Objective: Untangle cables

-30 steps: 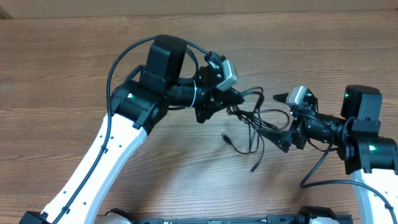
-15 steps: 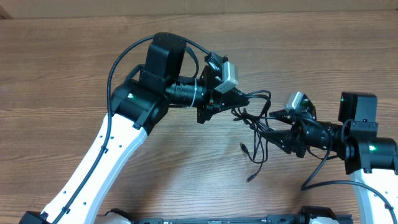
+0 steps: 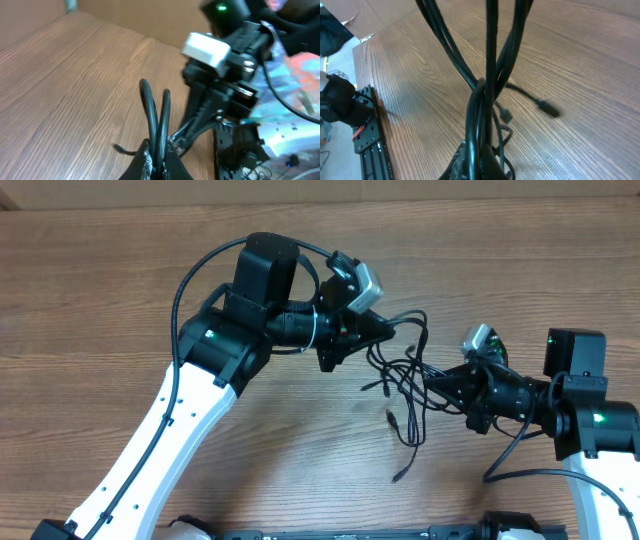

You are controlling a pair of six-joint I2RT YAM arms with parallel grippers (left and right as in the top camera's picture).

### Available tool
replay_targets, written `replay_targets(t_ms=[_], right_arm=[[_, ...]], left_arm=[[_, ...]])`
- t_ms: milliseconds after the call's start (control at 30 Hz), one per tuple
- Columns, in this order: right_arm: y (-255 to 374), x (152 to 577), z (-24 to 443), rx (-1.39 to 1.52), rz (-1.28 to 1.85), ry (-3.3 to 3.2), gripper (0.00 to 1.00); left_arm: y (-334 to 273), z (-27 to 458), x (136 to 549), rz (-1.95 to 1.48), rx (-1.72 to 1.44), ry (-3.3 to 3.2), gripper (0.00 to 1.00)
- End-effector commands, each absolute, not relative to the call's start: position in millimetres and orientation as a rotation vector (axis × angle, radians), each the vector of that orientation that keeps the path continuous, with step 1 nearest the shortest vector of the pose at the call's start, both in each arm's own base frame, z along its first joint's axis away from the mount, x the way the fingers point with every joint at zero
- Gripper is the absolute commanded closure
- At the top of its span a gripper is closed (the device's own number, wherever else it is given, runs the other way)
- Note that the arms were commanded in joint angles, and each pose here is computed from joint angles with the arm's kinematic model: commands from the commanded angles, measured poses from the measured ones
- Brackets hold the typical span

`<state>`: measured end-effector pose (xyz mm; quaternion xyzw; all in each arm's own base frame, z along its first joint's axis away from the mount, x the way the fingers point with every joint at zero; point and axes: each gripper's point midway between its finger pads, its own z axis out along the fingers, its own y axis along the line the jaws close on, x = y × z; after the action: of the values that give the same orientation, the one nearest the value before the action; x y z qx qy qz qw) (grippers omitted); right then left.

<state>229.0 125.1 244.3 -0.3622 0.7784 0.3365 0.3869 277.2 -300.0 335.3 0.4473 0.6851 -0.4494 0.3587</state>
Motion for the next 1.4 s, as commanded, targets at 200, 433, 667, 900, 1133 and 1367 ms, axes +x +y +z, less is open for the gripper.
replay_targets(t_ms=[200,433,667,900,1133,1367], right_arm=[[132.6,225.6,259.8,-0.827,0.988,1.97,0.96],[147.5,217.0,318.8,-0.906,1.116,1.722,0.96],[149.2,213.1,364.2,-0.959,1.066,1.611,0.96],[149.1,202.6,385.5,-0.994,0.982,1.547,0.96],[139.5,217.2,375.5,-0.909,0.88,1.66,0.96],[66.7,266.3,310.4,-0.313,0.501,2.183,0.0]], left_arm=[[-275.5,330.6,310.7,-1.043,0.905,1.947,0.96],[-243.4,312.6,338.6,-0.957,0.59,2.153,0.96],[-224.2,303.1,343.2,-0.943,0.507,2.222,0.96],[-199.7,292.7,353.6,-0.859,0.414,2.278,0.96],[-186.3,290.9,361.3,-0.817,0.368,2.285,0.96],[-200.2,304.1,355.5,-0.891,0.525,2.188,0.96]])
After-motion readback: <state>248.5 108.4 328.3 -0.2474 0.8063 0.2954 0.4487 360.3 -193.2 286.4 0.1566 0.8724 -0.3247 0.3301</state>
